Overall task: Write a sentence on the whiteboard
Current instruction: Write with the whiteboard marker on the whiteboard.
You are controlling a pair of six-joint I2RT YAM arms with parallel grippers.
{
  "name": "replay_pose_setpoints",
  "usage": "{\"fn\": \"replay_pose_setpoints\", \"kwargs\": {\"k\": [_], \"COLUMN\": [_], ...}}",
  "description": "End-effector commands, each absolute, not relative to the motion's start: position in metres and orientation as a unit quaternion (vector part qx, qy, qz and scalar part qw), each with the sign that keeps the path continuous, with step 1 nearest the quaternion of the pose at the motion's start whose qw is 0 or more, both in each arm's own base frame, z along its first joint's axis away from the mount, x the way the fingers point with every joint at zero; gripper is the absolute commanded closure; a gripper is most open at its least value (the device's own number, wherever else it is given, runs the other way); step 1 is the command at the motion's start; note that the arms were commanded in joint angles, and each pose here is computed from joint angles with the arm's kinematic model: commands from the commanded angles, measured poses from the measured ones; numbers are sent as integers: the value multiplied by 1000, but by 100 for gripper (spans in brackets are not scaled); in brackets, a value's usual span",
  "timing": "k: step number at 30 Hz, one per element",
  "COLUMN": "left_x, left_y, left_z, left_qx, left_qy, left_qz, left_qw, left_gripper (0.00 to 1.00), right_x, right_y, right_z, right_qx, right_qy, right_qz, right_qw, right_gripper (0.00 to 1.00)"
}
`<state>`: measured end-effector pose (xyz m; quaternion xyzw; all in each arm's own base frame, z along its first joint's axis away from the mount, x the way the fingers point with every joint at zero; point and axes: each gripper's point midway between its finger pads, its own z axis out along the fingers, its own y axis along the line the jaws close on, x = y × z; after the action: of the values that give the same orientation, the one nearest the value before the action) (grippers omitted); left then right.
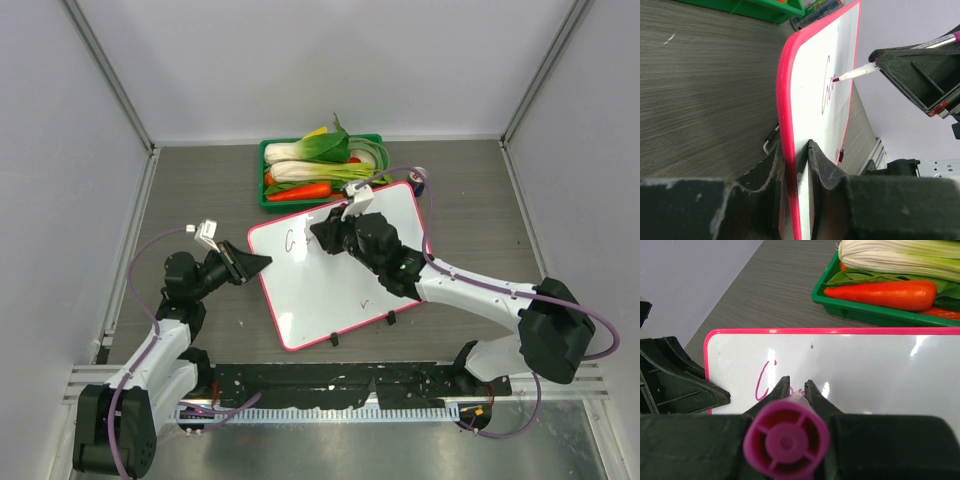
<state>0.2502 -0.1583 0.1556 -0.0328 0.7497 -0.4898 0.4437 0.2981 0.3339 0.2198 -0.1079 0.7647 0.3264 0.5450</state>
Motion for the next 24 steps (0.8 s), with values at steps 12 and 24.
{"fn": "replay_pose_setpoints", "kwargs": {"k": [12,24], "left_x": [251,251], "left_y": [-161,-162], "left_z": [159,157], "left_qx": [9,9], "left_qy": [750,752], "left_qz": [-473,-473], "left_qw": [463,460], "left_gripper": [100,100], "right_x": [309,317], "right_y": [311,305], "right_z": [254,225], "right_qx": [-62,-54], "right_qy": [739,761], "right_qz": [313,292], "right_qw": [593,577], "right_gripper": [98,98]}}
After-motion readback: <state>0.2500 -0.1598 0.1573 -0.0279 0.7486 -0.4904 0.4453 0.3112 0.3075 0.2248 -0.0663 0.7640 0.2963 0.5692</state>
